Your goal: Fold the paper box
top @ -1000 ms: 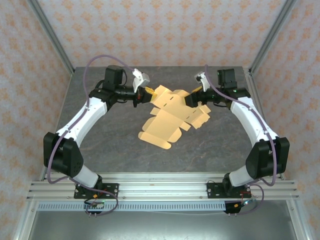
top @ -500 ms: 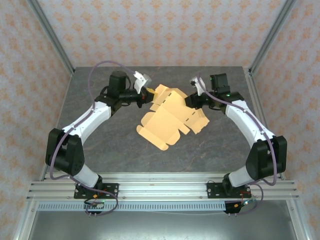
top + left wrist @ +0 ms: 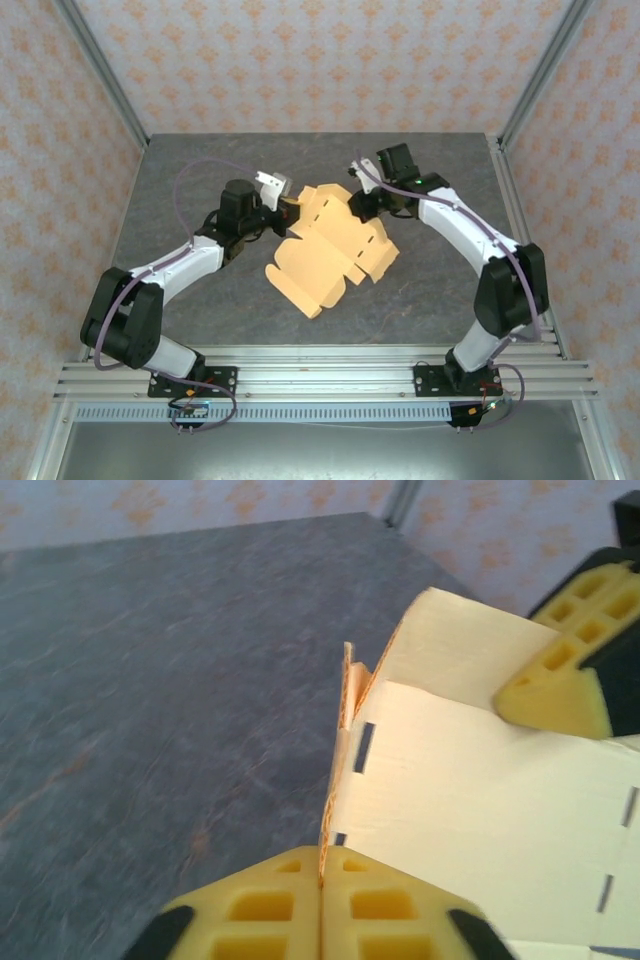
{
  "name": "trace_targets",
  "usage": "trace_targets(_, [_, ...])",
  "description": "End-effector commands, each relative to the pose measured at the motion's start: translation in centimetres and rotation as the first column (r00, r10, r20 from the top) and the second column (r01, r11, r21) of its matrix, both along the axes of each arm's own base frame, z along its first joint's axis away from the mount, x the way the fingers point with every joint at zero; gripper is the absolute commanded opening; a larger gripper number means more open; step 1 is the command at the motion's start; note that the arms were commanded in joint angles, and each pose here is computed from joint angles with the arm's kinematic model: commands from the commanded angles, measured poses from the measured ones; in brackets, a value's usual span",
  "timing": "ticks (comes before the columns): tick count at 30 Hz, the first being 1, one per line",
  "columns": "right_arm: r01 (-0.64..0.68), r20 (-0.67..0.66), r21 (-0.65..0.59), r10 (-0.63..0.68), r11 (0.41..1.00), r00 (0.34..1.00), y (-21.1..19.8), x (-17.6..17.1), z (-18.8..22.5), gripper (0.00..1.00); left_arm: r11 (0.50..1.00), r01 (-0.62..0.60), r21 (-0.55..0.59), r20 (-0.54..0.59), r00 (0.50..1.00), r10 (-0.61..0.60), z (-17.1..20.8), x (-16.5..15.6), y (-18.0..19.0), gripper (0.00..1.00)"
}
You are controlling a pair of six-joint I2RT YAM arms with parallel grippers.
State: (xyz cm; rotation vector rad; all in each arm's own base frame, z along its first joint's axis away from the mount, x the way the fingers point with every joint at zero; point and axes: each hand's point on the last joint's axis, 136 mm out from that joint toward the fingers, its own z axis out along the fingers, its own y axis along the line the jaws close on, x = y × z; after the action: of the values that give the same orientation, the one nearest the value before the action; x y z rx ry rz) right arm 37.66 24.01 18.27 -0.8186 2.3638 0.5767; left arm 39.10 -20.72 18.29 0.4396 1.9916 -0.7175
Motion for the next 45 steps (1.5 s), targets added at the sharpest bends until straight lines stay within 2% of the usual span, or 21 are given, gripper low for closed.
trace_targets(1, [0.074, 0.063, -0.159, -0.064, 0.984, 0.996, -2.1, 1.8, 0.1, 0.03, 0.983, -0.182, -0.018, 0.028, 0.983, 0.182, 1.6, 1.6, 2.6, 0.25])
trace_targets(3, [0.055, 0.093, -0.228, -0.034, 0.972, 0.995, -1.9, 2.2, -0.1, 0.03, 0.965, -0.262, 0.02, 0.011, 0.965, 0.262, 0.9, 1.7, 4.1, 0.44])
trace_targets(4, [0.048, 0.106, -0.261, -0.021, 0.964, 0.994, -1.9, 2.3, -0.3, 0.03, 0.953, -0.3, 0.03, 0.008, 0.954, 0.3, 0.7, 1.8, 4.8, 0.49])
trace_targets(9, [-0.005, 0.166, -0.427, 0.084, 0.904, 0.982, -0.7, 3.3, -1.4, 0.0, 0.859, -0.511, -0.02, -0.017, 0.859, 0.511, 1.4, 1.7, 9.9, 0.69])
trace_targets(12, [-0.055, 0.177, -0.466, 0.154, 0.883, 0.972, 1.0, 3.5, -1.4, 0.0, 0.806, -0.592, -0.013, -0.028, 0.806, 0.592, 2.3, 1.4, 12.5, 0.78])
trace_targets(15, [-0.099, 0.213, -0.508, 0.236, 0.855, 0.948, 3.0, 3.3, -1.5, 0.0, 0.797, -0.604, 0.006, -0.02, 0.797, 0.604, 3.3, 1.3, 13.5, 0.87])
trace_targets(18, [-0.12, 0.247, -0.555, 0.301, 0.823, 0.921, 4.8, 3.0, -1.9, 0.0, 0.825, -0.564, 0.04, 0.001, 0.825, 0.565, 4.1, 1.5, 13.1, 0.95])
trace_targets(22, [-0.105, 0.327, -0.558, 0.334, 0.823, 0.884, 6.5, 2.9, -1.8, 0.0, 0.9, -0.43, 0.077, 0.027, 0.903, 0.429, 4.3, 1.6, 11.4, 0.95])
trace_targets(24, [-0.082, 0.39, -0.553, 0.344, 0.829, 0.854, 7.2, 2.7, -1.5, 0.0, 0.895, -0.442, 0.065, 0.014, 0.897, 0.442, 3.9, 2.1, 12.3, 0.92])
trace_targets(28, [-0.035, 0.506, -0.524, 0.344, 0.851, 0.79, 7.9, 2.1, -0.6, 0.0, 0.884, -0.467, -0.034, -0.008, 0.884, 0.467, 3.7, 2.9, 14.8, 0.91])
trace_targets(32, [0.052, 0.622, -0.525, 0.342, 0.849, 0.705, 7.4, 1.9, -0.1, 0.0, 0.915, -0.402, 0.013, -0.006, 0.915, 0.402, 3.2, 2.0, 14.2, 0.91])
trace_targets(35, [0.097, 0.66, -0.544, 0.353, 0.833, 0.663, 6.7, 2.6, 0.0, 0.0, 0.932, -0.361, 0.016, 0.015, 0.932, 0.361, 3.1, 1.4, 13.7, 0.91])
trace_targets(42, [0.046, 0.674, -0.507, 0.362, 0.861, 0.644, 6.2, 5.3, 0.5, 0.0, 0.945, -0.327, 0.025, 0.019, 0.945, 0.326, 2.2, 0.7, 13.2, 0.93])
trace_targets(45, [-0.025, 0.651, -0.502, 0.397, 0.864, 0.647, 7.1, 5.0, 0.2, 0.0, 0.973, -0.228, 0.036, 0.076, 0.971, 0.225, 2.8, 0.0, 11.8, 0.95])
